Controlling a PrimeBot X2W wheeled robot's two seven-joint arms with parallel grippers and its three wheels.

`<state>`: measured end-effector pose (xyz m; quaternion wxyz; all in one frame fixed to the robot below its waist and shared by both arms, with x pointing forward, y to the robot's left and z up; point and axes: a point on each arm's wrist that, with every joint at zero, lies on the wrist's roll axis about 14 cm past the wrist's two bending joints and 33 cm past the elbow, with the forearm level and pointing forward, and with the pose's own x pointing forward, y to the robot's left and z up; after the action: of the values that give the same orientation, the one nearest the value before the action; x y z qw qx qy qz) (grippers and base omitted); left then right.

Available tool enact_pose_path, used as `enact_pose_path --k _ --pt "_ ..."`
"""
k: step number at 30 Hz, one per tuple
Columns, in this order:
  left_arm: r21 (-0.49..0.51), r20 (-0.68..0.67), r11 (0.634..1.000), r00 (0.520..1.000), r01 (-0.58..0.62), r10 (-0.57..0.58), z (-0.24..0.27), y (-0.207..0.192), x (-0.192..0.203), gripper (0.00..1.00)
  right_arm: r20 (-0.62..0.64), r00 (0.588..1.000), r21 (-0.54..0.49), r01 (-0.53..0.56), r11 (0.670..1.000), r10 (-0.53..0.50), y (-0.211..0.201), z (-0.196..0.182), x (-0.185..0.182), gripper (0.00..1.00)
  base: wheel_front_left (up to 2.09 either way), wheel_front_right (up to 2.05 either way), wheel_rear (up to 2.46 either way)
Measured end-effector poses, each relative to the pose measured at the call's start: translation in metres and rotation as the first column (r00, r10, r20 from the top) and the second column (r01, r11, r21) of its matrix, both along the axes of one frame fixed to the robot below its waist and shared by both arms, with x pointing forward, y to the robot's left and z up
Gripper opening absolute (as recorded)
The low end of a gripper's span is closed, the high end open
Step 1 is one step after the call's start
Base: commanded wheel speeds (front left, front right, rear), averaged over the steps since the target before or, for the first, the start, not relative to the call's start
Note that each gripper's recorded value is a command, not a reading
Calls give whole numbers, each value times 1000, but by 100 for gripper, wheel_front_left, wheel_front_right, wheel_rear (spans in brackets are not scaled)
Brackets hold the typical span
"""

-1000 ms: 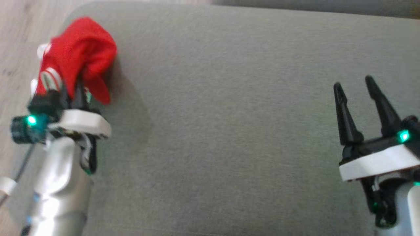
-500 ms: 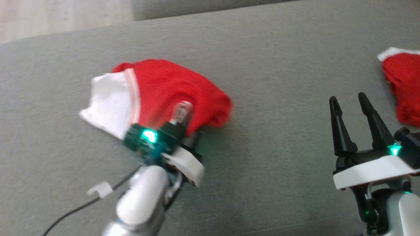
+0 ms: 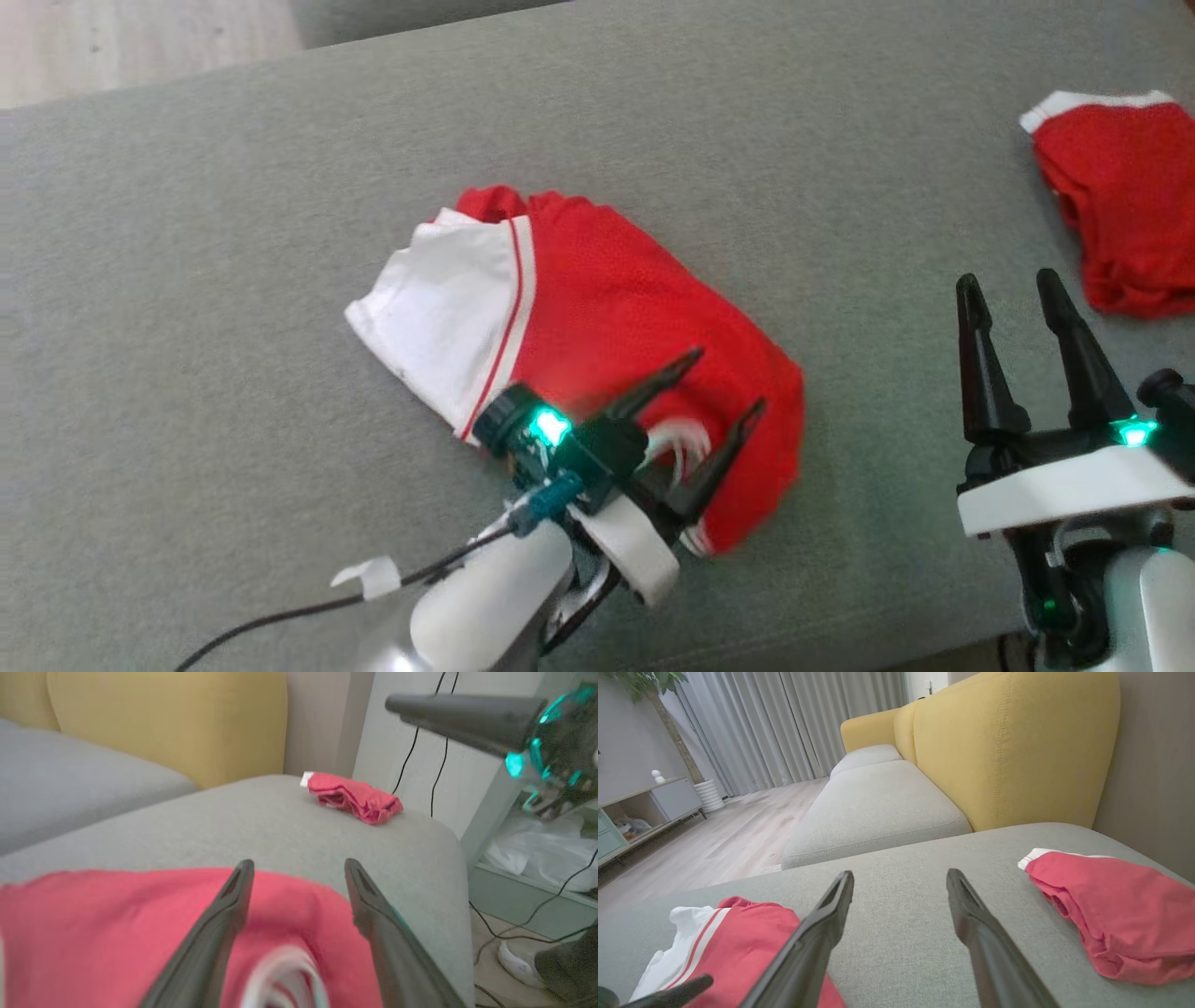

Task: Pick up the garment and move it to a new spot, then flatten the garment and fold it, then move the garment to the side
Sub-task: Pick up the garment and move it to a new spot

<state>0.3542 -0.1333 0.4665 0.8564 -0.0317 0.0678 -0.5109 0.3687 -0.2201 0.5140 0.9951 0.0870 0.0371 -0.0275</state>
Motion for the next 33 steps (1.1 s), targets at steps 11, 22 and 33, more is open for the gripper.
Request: enact_pose_path --k 11,22,33 --pt "-80 144 887 876 -454 461 42 126 76 100 32 995 15 -95 995 95 29 11 18 100 0 0 0" --pt "-49 179 560 544 -827 819 46 314 77 100 31 969 -8 -244 970 245 76 19 32 100 0 0 0" --pt "76 105 449 455 -890 884 19 360 22 100 14 968 -40 -249 968 250 76 21 9 100 0 0 0"
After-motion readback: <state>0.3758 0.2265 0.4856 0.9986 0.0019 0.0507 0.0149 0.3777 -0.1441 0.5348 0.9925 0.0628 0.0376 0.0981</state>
